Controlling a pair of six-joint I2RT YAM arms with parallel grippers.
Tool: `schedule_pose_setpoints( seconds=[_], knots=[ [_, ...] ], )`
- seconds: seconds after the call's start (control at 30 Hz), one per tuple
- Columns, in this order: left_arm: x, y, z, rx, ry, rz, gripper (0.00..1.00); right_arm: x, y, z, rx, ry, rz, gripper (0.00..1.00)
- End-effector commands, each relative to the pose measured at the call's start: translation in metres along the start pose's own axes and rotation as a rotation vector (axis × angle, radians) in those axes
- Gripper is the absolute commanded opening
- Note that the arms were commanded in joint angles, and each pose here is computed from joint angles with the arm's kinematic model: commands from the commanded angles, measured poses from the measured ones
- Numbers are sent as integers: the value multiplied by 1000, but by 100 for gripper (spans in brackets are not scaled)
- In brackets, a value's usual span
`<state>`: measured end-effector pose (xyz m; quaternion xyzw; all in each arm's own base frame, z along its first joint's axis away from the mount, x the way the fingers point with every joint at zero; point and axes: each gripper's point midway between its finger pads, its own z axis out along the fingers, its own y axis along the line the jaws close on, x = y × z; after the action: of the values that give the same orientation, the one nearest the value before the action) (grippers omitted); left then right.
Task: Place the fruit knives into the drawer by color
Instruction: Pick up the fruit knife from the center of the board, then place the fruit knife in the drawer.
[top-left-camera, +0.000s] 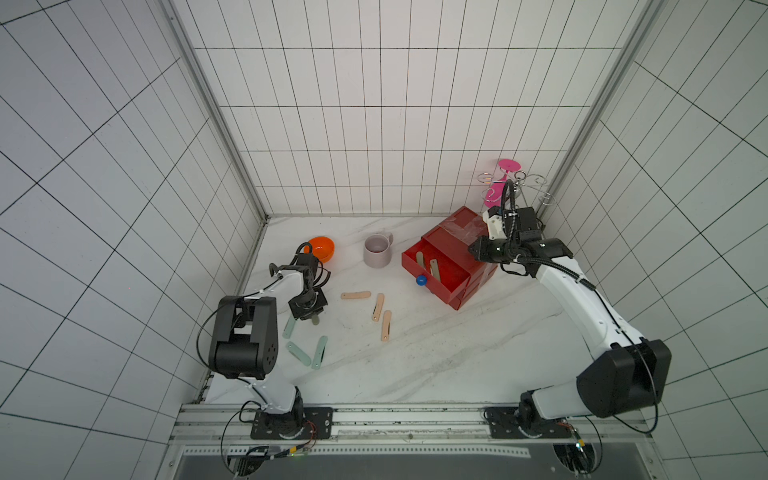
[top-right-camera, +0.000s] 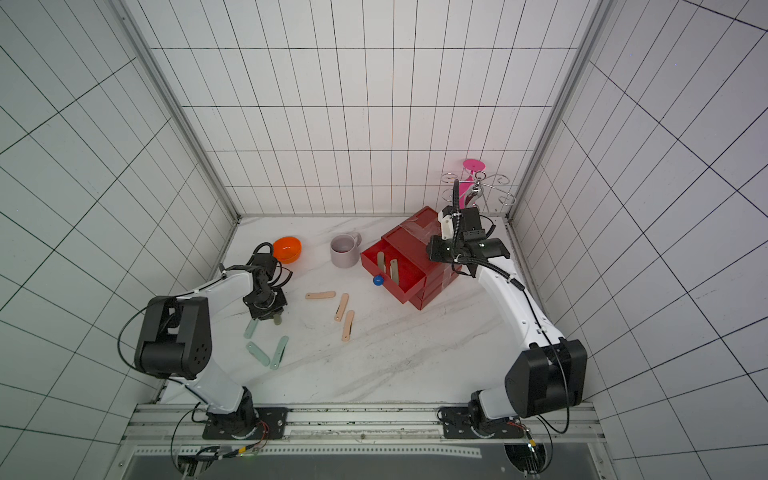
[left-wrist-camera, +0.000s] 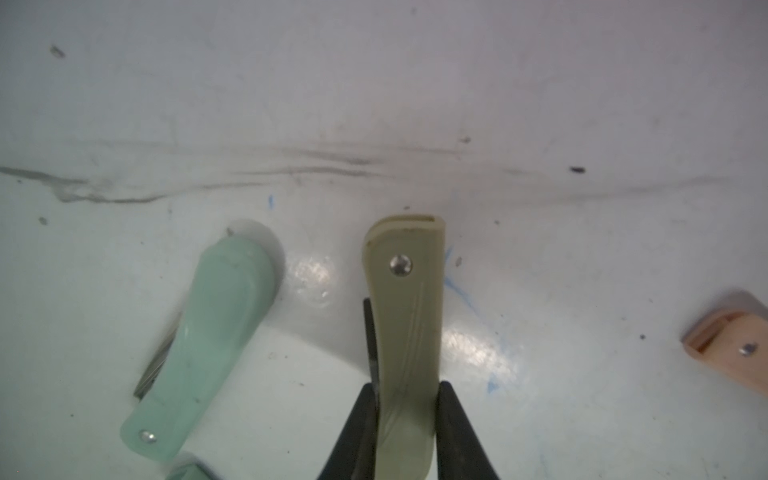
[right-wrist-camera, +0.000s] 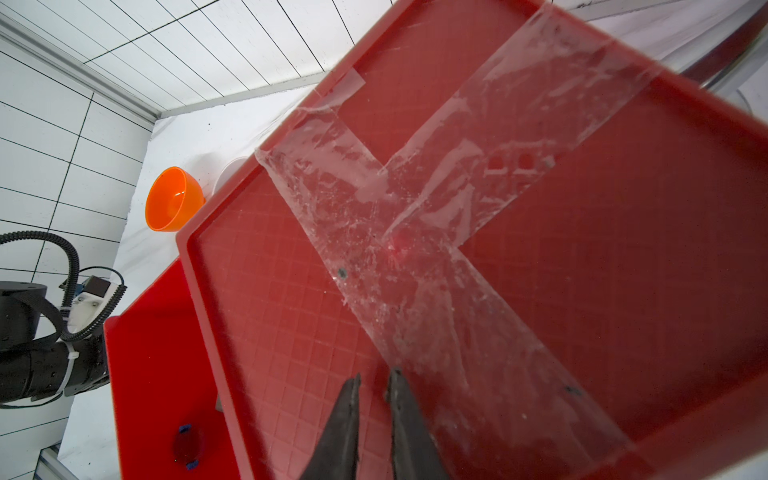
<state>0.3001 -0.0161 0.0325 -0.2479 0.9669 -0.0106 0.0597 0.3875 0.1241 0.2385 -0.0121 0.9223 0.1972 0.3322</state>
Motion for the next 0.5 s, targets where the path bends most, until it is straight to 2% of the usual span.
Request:
schedule_pose_setpoints(
  seconds=[0.0,0.47],
  knots=[
    [3,-8,-18,37,-46,12,25,92,-40,21,141,337,86,17],
    [34,-44,-60,172,-103,62,26,94,-40,13,156,336,105,17]
  ],
)
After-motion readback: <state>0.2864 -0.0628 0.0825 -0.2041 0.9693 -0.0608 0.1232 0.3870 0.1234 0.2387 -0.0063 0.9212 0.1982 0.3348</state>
